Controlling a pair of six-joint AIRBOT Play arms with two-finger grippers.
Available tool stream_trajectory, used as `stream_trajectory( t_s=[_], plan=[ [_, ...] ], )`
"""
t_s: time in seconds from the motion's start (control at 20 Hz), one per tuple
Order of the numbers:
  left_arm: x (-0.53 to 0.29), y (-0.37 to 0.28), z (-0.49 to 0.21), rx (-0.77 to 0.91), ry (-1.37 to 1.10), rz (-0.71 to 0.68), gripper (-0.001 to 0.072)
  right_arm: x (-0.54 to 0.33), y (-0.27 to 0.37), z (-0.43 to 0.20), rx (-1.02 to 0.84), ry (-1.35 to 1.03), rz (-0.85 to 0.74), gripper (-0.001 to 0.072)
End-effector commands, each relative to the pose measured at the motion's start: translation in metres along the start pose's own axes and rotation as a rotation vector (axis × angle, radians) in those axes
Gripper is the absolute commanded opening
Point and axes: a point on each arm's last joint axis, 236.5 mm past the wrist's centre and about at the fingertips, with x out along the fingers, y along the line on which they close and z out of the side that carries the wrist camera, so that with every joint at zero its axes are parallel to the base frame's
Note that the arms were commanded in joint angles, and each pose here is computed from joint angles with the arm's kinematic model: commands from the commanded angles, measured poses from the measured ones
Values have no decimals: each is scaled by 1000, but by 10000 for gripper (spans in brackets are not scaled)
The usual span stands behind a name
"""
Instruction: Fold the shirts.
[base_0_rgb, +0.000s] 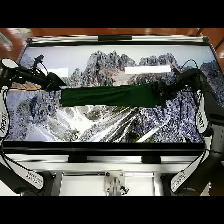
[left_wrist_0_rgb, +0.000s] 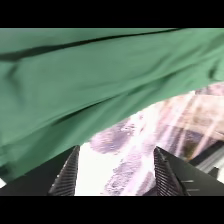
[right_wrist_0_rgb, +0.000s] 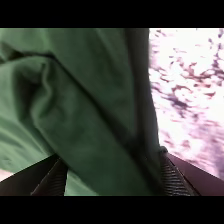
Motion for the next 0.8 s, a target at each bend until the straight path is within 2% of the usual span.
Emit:
stream_trajectory(
  t_s=[0.0, 0.05, 0.1, 0.15, 0.2, 0.25, 0.35, 0.5, 0.6, 0.7, 0.75],
  plan=[
    [3, -28, 6, 35, -23, -68, 538, 15, 3, -9, 47, 46, 9, 663],
    [7, -33, 6, 41, -23, -77, 538, 19, 9, -12, 37, 57, 8, 661],
    [11, -38, 7, 49, -21, -79, 538, 24, 15, -15, 22, 66, 9, 626],
    [16, -43, 7, 58, -22, -79, 538, 25, 19, -17, 1, 71, 8, 429],
    [22, -48, 8, 69, -21, -80, 538, 24, 23, -18, -7, 69, 9, 161],
    [29, -55, 8, 81, -22, -81, 538, 19, 27, -17, -15, 62, 11, 77],
    [45, -73, 8, 111, -17, -88, 509, -6, 35, -12, -58, 22, 12, 75],
    [80, -108, -1, 174, 10, -103, 235, -64, 50, -1, -83, -95, 20, 75],
    [108, -133, -8, 218, 18, -112, 109, -100, 64, -6, -111, -138, 24, 75],
    [143, -159, -15, 258, 12, -119, 38, -124, 79, -20, -145, -138, 28, 75],
    [162, -172, -20, 276, 8, -123, 32, -134, 86, -31, -163, -122, 30, 75]
  ],
)
